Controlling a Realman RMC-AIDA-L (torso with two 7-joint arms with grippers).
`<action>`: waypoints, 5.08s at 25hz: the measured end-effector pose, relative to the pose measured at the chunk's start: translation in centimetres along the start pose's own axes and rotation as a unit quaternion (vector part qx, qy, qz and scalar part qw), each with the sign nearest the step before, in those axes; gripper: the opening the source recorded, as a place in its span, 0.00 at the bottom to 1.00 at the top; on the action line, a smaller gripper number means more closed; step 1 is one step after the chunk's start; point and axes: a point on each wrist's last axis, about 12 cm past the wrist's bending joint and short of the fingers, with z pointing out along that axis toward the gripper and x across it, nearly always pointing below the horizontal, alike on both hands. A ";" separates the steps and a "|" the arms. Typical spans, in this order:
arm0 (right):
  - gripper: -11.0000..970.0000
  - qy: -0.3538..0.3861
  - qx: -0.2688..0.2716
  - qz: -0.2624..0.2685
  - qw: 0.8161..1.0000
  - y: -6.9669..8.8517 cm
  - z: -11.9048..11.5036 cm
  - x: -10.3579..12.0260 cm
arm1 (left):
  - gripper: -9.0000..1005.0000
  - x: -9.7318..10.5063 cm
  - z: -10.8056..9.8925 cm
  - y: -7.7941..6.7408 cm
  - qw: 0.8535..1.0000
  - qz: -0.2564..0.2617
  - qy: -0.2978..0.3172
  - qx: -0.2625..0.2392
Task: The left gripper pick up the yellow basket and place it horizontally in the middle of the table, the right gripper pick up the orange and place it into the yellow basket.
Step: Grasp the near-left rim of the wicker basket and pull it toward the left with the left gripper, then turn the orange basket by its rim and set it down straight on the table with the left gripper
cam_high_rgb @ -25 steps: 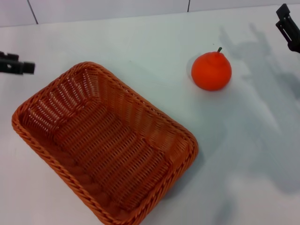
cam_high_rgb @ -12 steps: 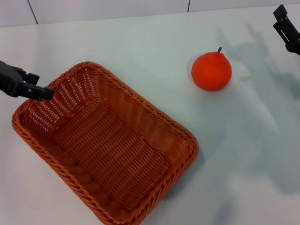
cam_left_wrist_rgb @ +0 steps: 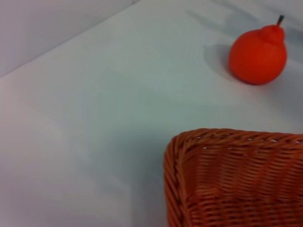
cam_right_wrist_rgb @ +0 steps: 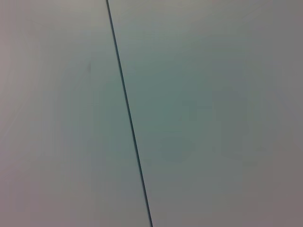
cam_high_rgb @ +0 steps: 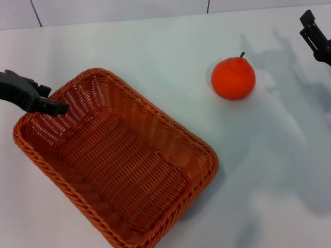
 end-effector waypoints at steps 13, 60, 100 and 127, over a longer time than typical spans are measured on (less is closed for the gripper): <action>0.96 -0.006 -0.002 0.000 1.000 0.0 -0.3 -0.2 | 0.72 -0.1 0.6 0.4 1.000 0.007 -0.004 -0.030; 0.96 -0.009 0.001 0.001 1.000 -0.1 -0.1 -0.3 | 0.39 0.2 2.5 -0.8 0.997 0.045 0.052 -0.045; 0.96 -0.010 0.005 0.007 1.000 -0.1 0.1 -0.2 | 0.18 -0.8 1.2 0.6 0.991 -0.132 0.030 -0.019; 0.96 -0.010 0.008 0.006 1.000 -0.2 0.4 -0.2 | 0.17 1.3 -1.0 3.2 0.952 -0.291 -0.081 0.050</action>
